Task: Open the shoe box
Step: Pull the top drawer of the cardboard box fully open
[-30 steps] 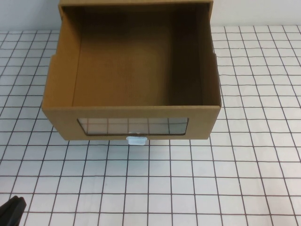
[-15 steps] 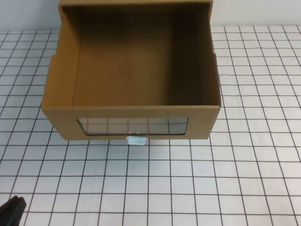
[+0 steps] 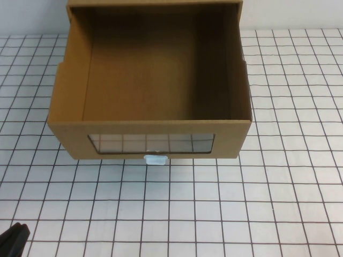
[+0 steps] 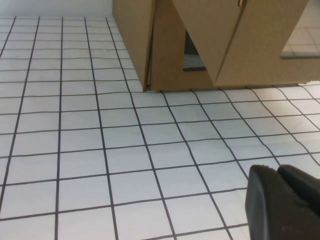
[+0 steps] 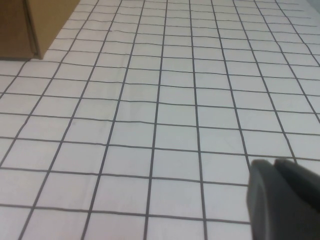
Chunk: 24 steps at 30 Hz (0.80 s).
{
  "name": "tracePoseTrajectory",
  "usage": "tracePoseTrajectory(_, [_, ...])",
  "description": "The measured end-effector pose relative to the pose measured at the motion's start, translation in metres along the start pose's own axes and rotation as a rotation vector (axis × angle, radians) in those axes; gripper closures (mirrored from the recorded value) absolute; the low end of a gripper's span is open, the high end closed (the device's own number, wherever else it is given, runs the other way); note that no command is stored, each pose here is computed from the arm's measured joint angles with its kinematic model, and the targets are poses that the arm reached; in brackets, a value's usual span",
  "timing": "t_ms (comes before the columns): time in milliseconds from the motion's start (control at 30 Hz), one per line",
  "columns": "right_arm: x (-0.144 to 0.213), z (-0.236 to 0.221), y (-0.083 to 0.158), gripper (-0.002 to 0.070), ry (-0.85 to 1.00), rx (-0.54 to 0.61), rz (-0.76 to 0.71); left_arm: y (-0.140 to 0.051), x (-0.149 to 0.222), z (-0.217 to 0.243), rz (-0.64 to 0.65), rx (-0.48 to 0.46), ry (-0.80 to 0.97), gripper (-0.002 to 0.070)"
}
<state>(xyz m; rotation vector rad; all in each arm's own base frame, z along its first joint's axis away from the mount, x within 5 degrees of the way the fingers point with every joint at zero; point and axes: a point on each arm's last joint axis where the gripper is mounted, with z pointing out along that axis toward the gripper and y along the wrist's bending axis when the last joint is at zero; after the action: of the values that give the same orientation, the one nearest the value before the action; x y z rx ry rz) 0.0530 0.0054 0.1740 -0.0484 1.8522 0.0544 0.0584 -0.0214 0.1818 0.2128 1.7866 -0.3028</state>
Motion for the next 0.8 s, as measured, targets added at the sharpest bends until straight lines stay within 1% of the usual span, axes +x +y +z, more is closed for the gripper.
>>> tracePoseTrajectory(100, [0.0,0.0,0.0,0.0689,0.0,0.0,-0.001,0.0,-0.001,0.0,0.014,-0.004,-0.007,0.0677])
tracePoseTrajectory(200, [0.0,0.0,0.0,0.0689,0.0,0.0,-0.001,0.002,-0.005,0.0,0.088,-0.028,-0.05,0.0677])
tracePoseTrajectory(267, [0.0,0.0,0.0,0.0689,0.002,0.0,-0.001,0.004,-0.007,-0.002,0.114,-0.06,-0.086,0.0677])
tracePoseTrajectory(400, [0.0,0.0,0.0,0.0689,0.002,0.0,-0.001,0.009,-0.008,-0.007,0.119,-0.147,-0.132,0.0677])
tracePoseTrajectory(467, [0.0,0.0,0.0,0.0689,0.002,0.0,-0.001,0.011,-0.007,-0.008,0.117,-0.181,-0.118,0.0677])
tracePoseTrajectory(533, [0.0,0.0,0.0,0.0689,0.001,0.0,-0.001,0.011,-0.004,-0.008,0.121,-0.195,-0.085,0.0677])
tracePoseTrajectory(667, [0.0,0.0,0.0,0.069,0.0,0.0,-0.001,0.012,0.007,-0.008,0.14,-0.194,0.04,0.0677])
tracePoseTrajectory(800, [0.0,0.0,0.0,0.069,0.0,0.0,-0.001,0.012,0.012,-0.008,0.147,-0.193,0.092,0.0677])
